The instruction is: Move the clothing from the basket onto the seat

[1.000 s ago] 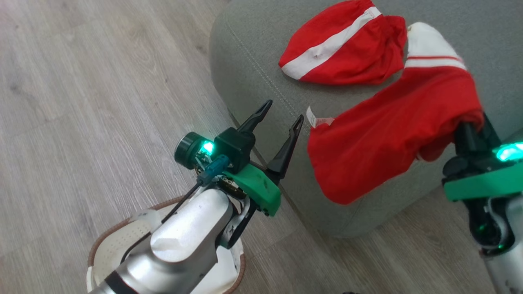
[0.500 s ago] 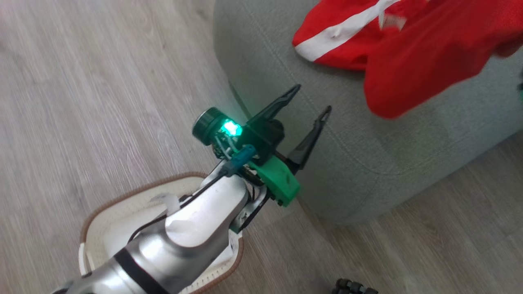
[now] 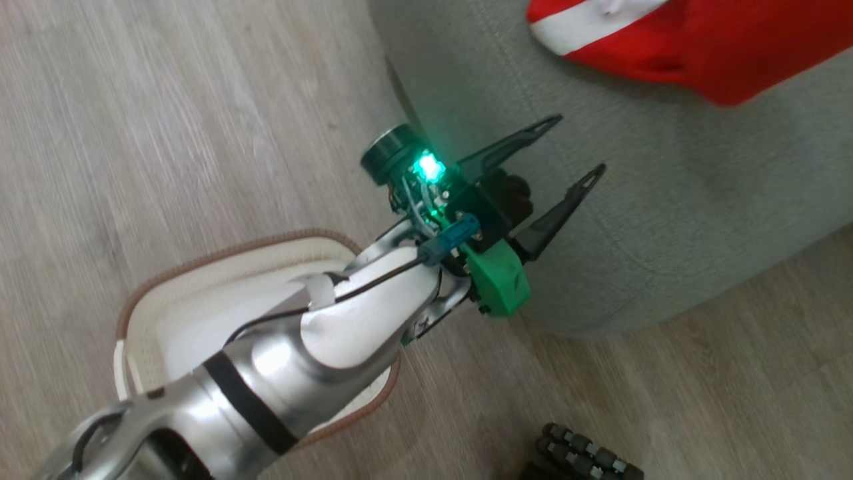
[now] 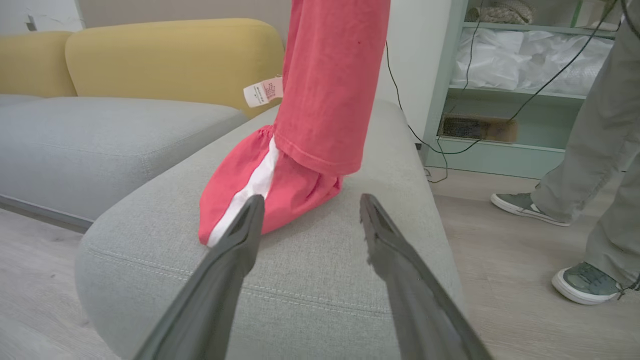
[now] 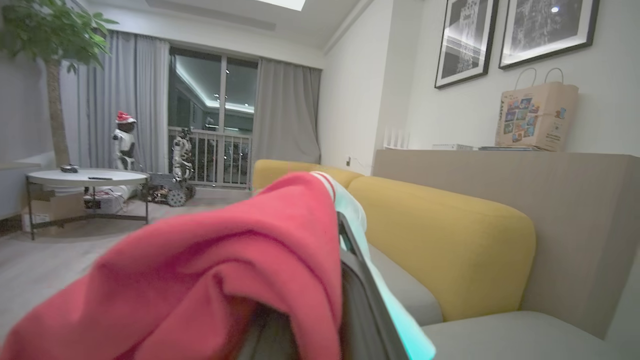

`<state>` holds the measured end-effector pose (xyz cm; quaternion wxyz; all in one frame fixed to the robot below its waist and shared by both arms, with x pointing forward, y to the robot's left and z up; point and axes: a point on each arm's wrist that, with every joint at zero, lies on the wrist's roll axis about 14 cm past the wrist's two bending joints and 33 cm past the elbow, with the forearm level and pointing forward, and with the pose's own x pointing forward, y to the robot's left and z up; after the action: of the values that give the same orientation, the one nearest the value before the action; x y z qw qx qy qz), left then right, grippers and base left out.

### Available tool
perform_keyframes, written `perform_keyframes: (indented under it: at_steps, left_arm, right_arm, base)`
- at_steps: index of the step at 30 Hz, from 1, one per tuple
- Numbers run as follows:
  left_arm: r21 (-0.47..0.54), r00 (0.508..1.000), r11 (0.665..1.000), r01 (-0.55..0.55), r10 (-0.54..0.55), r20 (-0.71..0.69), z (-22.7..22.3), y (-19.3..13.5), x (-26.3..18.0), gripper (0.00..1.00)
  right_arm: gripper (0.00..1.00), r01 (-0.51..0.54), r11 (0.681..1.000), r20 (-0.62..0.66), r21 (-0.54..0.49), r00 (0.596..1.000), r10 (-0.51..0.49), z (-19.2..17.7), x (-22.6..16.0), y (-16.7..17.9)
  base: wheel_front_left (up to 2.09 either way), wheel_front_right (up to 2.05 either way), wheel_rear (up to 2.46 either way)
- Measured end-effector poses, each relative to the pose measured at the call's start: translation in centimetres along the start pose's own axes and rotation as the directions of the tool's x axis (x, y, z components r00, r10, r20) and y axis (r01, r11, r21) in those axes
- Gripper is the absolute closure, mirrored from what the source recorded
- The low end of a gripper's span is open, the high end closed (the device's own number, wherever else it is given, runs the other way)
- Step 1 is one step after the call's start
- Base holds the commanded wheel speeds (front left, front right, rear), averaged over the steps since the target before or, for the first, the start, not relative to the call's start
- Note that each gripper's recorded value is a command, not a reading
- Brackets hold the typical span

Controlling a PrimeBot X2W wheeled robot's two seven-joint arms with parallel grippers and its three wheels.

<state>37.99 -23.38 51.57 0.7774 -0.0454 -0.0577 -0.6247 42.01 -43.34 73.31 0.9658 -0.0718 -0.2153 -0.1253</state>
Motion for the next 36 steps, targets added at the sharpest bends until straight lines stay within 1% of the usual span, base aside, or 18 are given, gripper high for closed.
perform_keyframes:
  at_steps: [3,8,10,11,13,15,18,21,24,27,28,29,31,33,34,35,36]
  left_arm:
    - [0.002,1.000,1.000,-0.003,0.003,-0.016,-1.1,0.9,-0.1,0.00]
    - [-0.002,1.000,1.000,-0.006,0.006,-0.030,-2.4,2.0,-0.2,0.00]
    - [-0.011,0.999,1.000,-0.021,0.021,-0.031,-2.8,2.6,-0.2,0.00]
    - [-0.011,0.999,1.000,-0.021,0.021,-0.031,-2.8,2.6,-0.2,0.00]
    - [-0.017,0.999,1.000,-0.022,0.021,-0.033,-3.4,3.0,-0.3,0.00]
    - [-0.025,0.999,0.999,-0.032,0.031,-0.034,-3.8,3.4,-0.4,0.00]
    - [-0.042,0.998,0.998,-0.054,0.052,-0.043,-4.8,4.1,-0.7,0.00]
    - [-0.053,0.996,0.996,-0.073,0.070,-0.054,-5.7,4.8,-1.1,0.00]
    - [-0.058,0.993,0.993,-0.099,0.095,-0.064,-6.3,5.7,-1.4,0.00]
    - [-0.058,0.991,0.991,-0.117,0.113,-0.064,-6.6,6.3,-1.7,0.00]
    - [-0.059,0.990,0.991,-0.124,0.120,-0.068,-6.7,6.5,-1.8,0.00]
    - [-0.057,0.990,0.991,-0.124,0.120,-0.070,-6.8,6.5,-1.8,0.00]
    - [-0.054,0.990,0.990,-0.130,0.126,-0.069,-6.8,6.6,-1.9,0.00]
    - [-0.054,0.988,0.989,-0.140,0.136,-0.068,-6.7,6.8,-2.0,0.00]
    - [-0.054,0.988,0.988,-0.141,0.137,-0.068,-6.6,6.8,-2.0,0.00]
    - [-0.055,0.988,0.988,-0.143,0.139,-0.068,-6.4,6.8,-2.0,0.00]
    - [-0.053,0.988,0.988,-0.145,0.141,-0.068,-6.2,6.8,-2.0,0.00]
  right_arm:
    - [1.00,0.034,0.999,-0.041,-0.034,0.999,-0.035,-1.5,0.9,-1.4]
    - [1.00,0.103,0.993,-0.069,-0.060,0.992,-0.107,-3.5,2.7,-3.4]
    - [1.00,0.118,0.990,-0.094,-0.082,0.988,-0.126,-4.8,3.3,-3.9]
    - [1.00,0.118,0.990,-0.094,-0.082,0.988,-0.126,-4.8,3.3,-3.9]
    - [1.00,0.112,0.987,-0.148,-0.115,0.981,-0.129,-7.0,3.5,-3.9]
    - [1.00,0.097,0.987,-0.226,-0.131,0.966,-0.125,-10.1,3.3,-3.5]
    - [1.00,0.073,0.986,-0.351,-0.147,0.928,-0.121,-15.1,2.2,-2.9]
    - [1.00,0.037,0.984,-0.471,-0.175,0.874,-0.117,-19.7,0.5,-2.4]
    - [1.00,0.005,0.984,-0.583,-0.180,0.805,-0.111,-23.8,-1.3,-1.6]
    - [1.00,-0.012,0.987,-0.677,-0.162,0.729,-0.102,-26.8,-2.7,-0.7]
    - [0.87,-0.025,0.987,-0.699,-0.158,0.709,-0.094,-27.5,-3.0,-0.3]
    - [0.79,-0.039,0.988,-0.716,-0.152,0.693,-0.083,-28.1,-3.1,0.2]
    - [0.71,-0.068,0.987,-0.750,-0.145,0.658,-0.065,-29.0,-3.6,0.9]
    - [0.55,-0.074,0.988,-0.775,-0.135,0.629,-0.059,-29.5,-4.0,1.1]
    - [0.55,-0.075,0.989,-0.789,-0.130,0.612,-0.057,-29.6,-4.3,1.2]
    - [0.33,-0.074,0.990,-0.801,-0.124,0.595,-0.056,-29.7,-4.5,1.2]
    - [0.09,-0.069,0.991,-0.818,-0.115,0.572,-0.055,-29.7,-4.8,1.2]
  base:
    - [0.00,0.00,0.00]
    - [0.00,0.00,0.00]
    - [0.00,0.00,0.00]
    - [0.00,0.00,0.00]
    - [0.00,0.00,0.00]
    - [0.00,0.00,0.00]
    - [0.00,0.00,0.00]
    - [0.00,0.00,0.00]
    - [0.00,0.00,0.00]
    - [0.00,0.00,0.00]
    - [0.00,0.00,0.00]
    - [0.00,0.00,0.00]
    - [0.00,0.00,0.00]
    - [0.00,0.00,0.00]
    - [0.00,0.00,0.00]
    - [0.00,0.00,0.00]
    - [0.00,0.00,0.00]
